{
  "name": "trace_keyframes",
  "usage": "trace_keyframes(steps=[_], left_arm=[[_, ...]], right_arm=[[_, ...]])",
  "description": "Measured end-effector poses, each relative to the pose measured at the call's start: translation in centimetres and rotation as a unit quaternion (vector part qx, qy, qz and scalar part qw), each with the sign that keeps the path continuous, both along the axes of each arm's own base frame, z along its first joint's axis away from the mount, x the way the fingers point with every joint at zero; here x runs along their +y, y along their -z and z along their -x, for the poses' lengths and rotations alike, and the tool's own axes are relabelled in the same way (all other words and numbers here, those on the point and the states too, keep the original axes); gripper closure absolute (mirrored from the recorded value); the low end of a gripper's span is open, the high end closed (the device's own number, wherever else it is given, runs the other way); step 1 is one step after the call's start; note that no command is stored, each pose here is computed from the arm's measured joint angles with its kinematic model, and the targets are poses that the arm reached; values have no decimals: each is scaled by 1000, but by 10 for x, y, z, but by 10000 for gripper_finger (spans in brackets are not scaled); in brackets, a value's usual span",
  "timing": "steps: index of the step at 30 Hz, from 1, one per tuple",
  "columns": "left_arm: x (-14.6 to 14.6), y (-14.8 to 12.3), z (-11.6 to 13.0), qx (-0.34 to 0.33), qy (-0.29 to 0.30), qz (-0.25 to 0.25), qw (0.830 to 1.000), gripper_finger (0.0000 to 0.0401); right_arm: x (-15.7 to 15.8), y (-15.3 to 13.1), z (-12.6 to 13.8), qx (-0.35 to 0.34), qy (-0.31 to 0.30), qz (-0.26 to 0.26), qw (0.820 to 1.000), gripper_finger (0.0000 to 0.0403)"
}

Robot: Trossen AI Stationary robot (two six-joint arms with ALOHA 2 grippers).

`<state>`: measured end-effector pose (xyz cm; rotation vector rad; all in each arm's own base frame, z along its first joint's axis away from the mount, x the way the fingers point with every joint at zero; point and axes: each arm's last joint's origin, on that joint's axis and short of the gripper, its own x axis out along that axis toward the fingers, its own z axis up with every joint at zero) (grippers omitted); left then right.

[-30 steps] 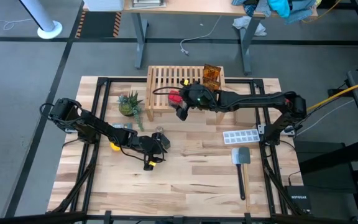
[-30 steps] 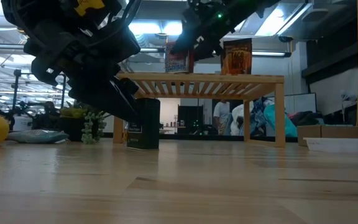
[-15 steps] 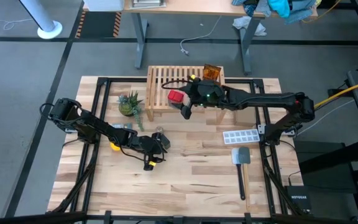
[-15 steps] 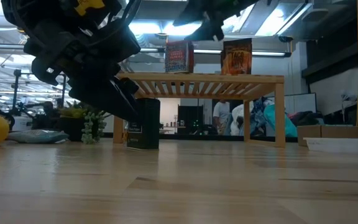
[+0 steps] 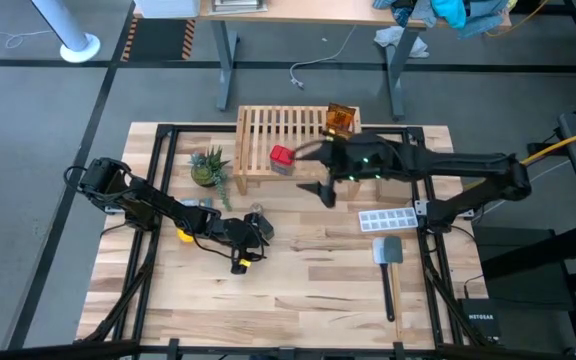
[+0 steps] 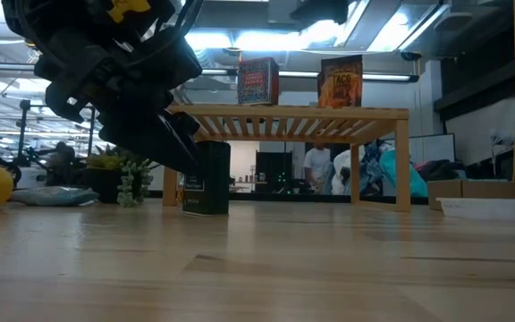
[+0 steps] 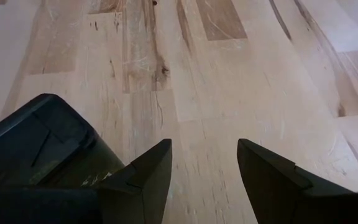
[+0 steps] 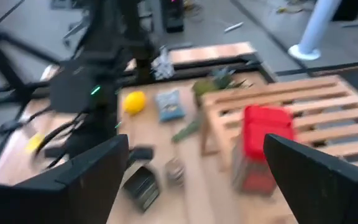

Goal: Shelf spices
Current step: Put the black seasoning can on the shelf

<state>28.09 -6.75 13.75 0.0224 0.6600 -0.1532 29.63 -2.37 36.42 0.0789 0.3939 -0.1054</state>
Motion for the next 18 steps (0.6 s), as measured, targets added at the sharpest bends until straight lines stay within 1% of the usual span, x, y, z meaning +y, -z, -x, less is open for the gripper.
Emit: trace_keyframes(steps=[3,7,10,15,18], left_arm=[[0,0,0,0,0,0,1000,226],[0,0,0,0,0,0,1000,226],[0,0,0,0,0,0,1000,226],[0,0,0,0,0,0,1000,226],[0,0,0,0,0,0,1000,226]], right_arm=[[21,-6,14,14,-35,-1,999,23],[57,-20,36,-4,-99,1,995,23],[84,-29,51,-25,-132,23,991,23],[121,-33,71,-46,-143,63,987,23],[139,-22,79,-33,-144,83,986,23]])
